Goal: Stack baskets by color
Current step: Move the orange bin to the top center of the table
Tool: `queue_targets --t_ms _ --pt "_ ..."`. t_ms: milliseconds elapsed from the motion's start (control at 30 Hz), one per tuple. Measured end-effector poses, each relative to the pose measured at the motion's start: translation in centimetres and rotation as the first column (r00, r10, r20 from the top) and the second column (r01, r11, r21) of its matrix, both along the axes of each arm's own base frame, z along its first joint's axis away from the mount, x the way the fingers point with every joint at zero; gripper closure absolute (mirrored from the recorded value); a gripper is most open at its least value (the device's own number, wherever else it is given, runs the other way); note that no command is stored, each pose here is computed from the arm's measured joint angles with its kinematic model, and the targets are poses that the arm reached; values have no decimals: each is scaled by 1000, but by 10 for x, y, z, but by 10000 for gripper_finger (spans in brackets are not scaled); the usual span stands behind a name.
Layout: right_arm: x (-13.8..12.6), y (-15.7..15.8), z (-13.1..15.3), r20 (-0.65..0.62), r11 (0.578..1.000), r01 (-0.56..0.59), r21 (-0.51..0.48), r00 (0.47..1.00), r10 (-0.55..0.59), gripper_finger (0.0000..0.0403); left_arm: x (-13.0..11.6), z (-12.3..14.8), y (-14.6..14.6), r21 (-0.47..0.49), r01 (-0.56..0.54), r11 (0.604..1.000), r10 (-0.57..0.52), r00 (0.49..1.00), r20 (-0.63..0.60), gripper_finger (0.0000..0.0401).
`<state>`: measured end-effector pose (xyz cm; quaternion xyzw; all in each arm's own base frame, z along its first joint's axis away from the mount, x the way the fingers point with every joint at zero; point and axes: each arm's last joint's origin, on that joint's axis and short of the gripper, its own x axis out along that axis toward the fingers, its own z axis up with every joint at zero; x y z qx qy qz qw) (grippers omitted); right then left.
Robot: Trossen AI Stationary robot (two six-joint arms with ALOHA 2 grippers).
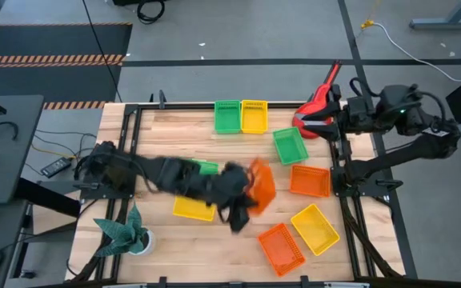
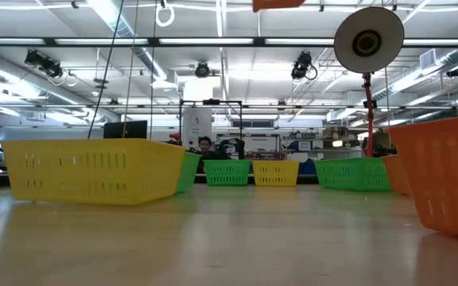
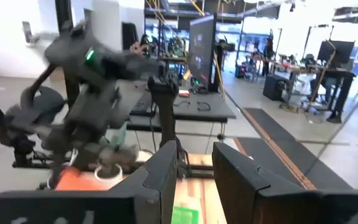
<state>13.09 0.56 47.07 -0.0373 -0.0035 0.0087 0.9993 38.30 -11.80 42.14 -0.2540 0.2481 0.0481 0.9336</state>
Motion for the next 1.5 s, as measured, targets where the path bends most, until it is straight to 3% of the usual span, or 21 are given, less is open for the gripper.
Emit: queue_targets --t_ms 200,300,400,467,633,800,1000,1133,1500 --pt "-8 -3 -6 -59 1000 25 4 998 -25 294 -10 -4 72 235 -37 971 100 960 -262 392" --pt "-5 -4 -7 -70 999 37 26 997 -35 294 -20 -13 115 347 24 937 137 892 -430 392" --pt "3 -6 -9 -92 995 96 37 992 -92 294 -29 -28 158 427 172 888 129 797 -590 392" --pt "11 -8 -11 -109 985 165 41 981 -160 294 -36 -43 186 415 281 865 97 719 -688 392" --pt "36 -12 -18 -143 934 340 108 935 -323 297 -61 -93 259 243 407 880 -17 541 -841 391" --pt "66 -12 -25 -160 899 388 205 919 -360 313 -90 -152 311 151 488 860 -93 440 -893 390" --pt "96 -5 -35 -159 833 488 260 873 -462 340 -106 -201 331 155 575 804 -131 424 -896 390" --pt "107 0 -36 -127 801 536 266 843 -522 363 -105 -218 331 198 571 797 -111 460 -881 389" --pt "108 -1 -31 -77 815 535 223 843 -532 398 -97 -242 318 245 548 800 -96 520 -849 388"
